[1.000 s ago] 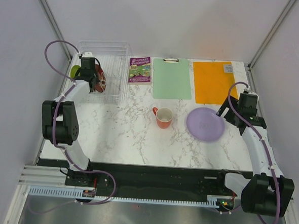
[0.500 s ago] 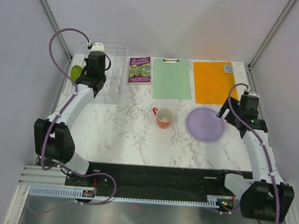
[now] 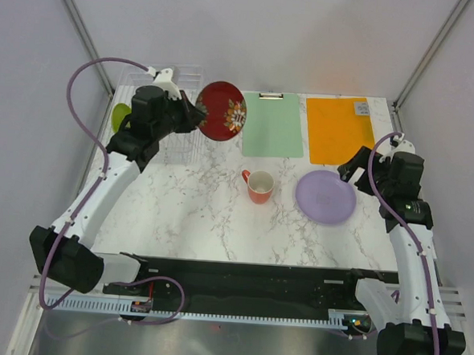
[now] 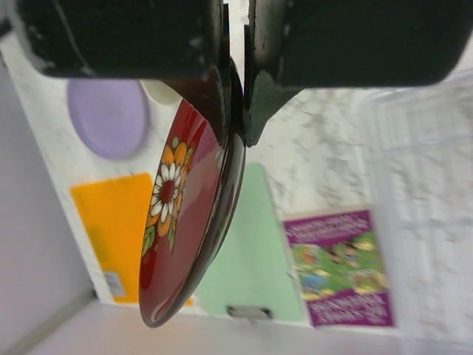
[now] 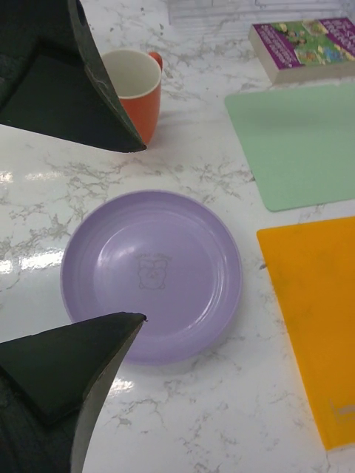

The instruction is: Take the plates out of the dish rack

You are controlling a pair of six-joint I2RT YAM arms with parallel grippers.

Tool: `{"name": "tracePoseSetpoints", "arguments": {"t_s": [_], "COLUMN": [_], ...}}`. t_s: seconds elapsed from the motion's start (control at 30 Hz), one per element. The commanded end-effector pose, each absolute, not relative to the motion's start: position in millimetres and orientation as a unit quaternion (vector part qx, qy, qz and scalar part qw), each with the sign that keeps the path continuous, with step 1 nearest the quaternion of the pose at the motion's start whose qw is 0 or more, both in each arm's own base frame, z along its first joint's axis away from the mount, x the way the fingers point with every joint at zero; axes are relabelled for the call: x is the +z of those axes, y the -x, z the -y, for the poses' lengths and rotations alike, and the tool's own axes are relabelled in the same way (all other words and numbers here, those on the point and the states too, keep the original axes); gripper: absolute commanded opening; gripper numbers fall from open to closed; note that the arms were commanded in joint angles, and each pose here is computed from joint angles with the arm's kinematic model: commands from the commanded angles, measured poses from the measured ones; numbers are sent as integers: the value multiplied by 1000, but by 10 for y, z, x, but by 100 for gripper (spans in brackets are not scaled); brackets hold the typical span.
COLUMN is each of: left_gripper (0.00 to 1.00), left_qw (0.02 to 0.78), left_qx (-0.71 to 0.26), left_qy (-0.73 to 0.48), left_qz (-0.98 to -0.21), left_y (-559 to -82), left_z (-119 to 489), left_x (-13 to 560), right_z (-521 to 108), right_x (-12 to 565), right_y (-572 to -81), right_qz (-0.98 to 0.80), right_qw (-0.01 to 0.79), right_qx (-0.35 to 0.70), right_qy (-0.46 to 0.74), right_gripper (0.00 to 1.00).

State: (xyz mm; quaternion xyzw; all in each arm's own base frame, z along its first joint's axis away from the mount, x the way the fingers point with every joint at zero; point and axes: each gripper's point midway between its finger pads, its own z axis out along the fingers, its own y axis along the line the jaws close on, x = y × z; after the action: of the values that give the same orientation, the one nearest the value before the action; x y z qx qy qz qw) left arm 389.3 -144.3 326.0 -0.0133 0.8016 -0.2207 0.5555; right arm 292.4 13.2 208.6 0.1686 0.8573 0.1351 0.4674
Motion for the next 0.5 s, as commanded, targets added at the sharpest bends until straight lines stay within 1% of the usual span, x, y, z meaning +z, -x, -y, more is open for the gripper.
{"name": "tracePoseSetpoints", "arguments": {"t_s": [0.0,0.13,0.2,0.27,0.3,0.33,0.47], "left_gripper": [2,2,2,2,2,2,2], "left_qw": [506,459,450,427,429,407,382], "left_qx": [-393,-459,-473,-496,-510,-524,-551], "left_qy": [-29,-41,-51,-57,-63,-60,-63], "left_qz": [-768,-760,-756,-754,-743,-746,-740], "left_y": [-3729,-3641,-3632,-3573,-3575,-3560,-3501], "left_z": [2211,2575,2749,2908,2970,3046,3236], "left_x": [3342,3240,3180,3135,3174,3096,2974], "right_z": [-381,-497,-538,-628,-665,-727,-885], "right_x": [2541,2643,2697,2733,2741,2751,2738], "right_y": [-3012,-3058,-3088,-3116,-3119,-3110,-3160], "right_qz": [-821,-809,-801,-793,-791,-789,-778], "right_qw": [512,518,523,520,517,512,496], "right_qx": [213,250,266,295,307,324,377], "right_qy": [-134,-124,-123,-116,-113,-104,-86], "right_gripper": [96,96,96,95,95,95,95]}}
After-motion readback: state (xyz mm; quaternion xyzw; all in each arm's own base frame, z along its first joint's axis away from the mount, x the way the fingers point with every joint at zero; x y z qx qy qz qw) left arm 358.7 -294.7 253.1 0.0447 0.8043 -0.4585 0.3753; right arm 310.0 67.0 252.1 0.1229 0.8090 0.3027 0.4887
